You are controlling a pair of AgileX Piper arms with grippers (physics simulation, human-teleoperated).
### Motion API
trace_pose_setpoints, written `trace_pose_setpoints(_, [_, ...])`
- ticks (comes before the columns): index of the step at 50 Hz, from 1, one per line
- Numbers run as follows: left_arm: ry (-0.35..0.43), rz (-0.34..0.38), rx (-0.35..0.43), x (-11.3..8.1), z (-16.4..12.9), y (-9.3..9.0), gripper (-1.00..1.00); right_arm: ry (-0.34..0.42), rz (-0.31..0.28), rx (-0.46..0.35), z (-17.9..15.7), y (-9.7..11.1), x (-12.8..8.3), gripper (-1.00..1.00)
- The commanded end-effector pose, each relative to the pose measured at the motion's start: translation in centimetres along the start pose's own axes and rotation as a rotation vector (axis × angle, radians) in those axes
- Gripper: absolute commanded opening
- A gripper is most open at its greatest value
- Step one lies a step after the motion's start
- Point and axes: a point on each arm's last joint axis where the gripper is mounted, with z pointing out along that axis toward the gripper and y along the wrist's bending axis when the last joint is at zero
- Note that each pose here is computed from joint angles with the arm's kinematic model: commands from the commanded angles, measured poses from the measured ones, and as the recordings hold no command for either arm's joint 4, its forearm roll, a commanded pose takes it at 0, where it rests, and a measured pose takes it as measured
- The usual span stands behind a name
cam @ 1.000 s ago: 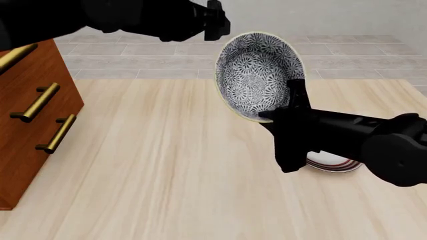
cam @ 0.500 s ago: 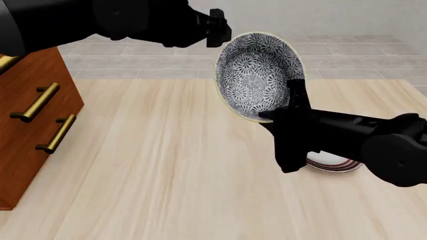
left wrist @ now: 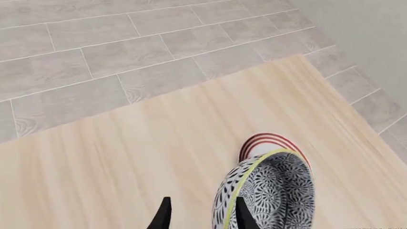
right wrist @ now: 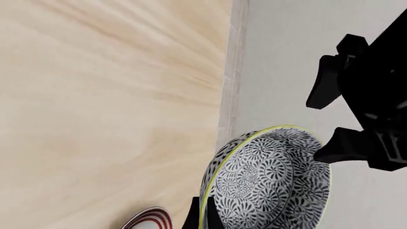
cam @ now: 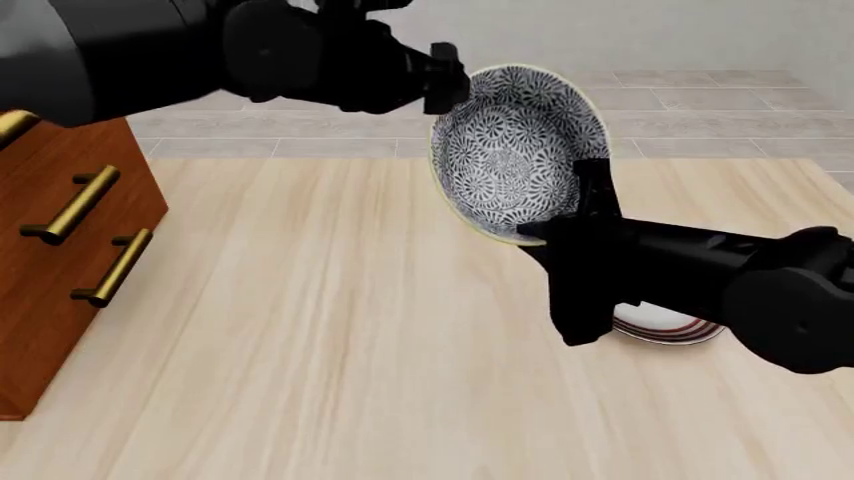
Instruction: Put the bowl on top of the cabinet.
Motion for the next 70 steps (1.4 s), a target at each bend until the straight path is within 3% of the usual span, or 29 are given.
trace_pose_setpoints(1, [0.012,0.004,0.006,0.6,0.9,-0.3,1.00,-0.003,-0.010,0.014,-0.1,-0.3,-0.1,-1.00])
trace_pose_setpoints(24, [0.028,0.019,0.010,1.2,1.8,-0.5,1.00,-0.003,-0.010,0.014,-0.1,-0.3,-0.1,-1.00])
trace_pose_setpoints(25, [0.025,0.019,0.007,1.1,1.7,-0.3,-1.00,-0.003,-0.010,0.014,-0.1,-0.3,-0.1,-1.00])
trace_pose_setpoints(57, [-0.008,0.021,-0.005,0.3,0.5,0.4,-1.00,-0.003,-0.010,0.014,-0.1,-0.3,-0.1,-1.00])
trace_pose_setpoints(58, [-0.007,0.025,-0.005,0.3,0.5,0.4,-1.00,-0.003,-0.010,0.014,-0.1,-0.3,-0.1,1.00])
trace_pose_setpoints(70, [-0.019,0.027,-0.006,0.0,0.3,0.5,-1.00,-0.003,-0.010,0.014,-0.1,-0.3,-0.1,1.00])
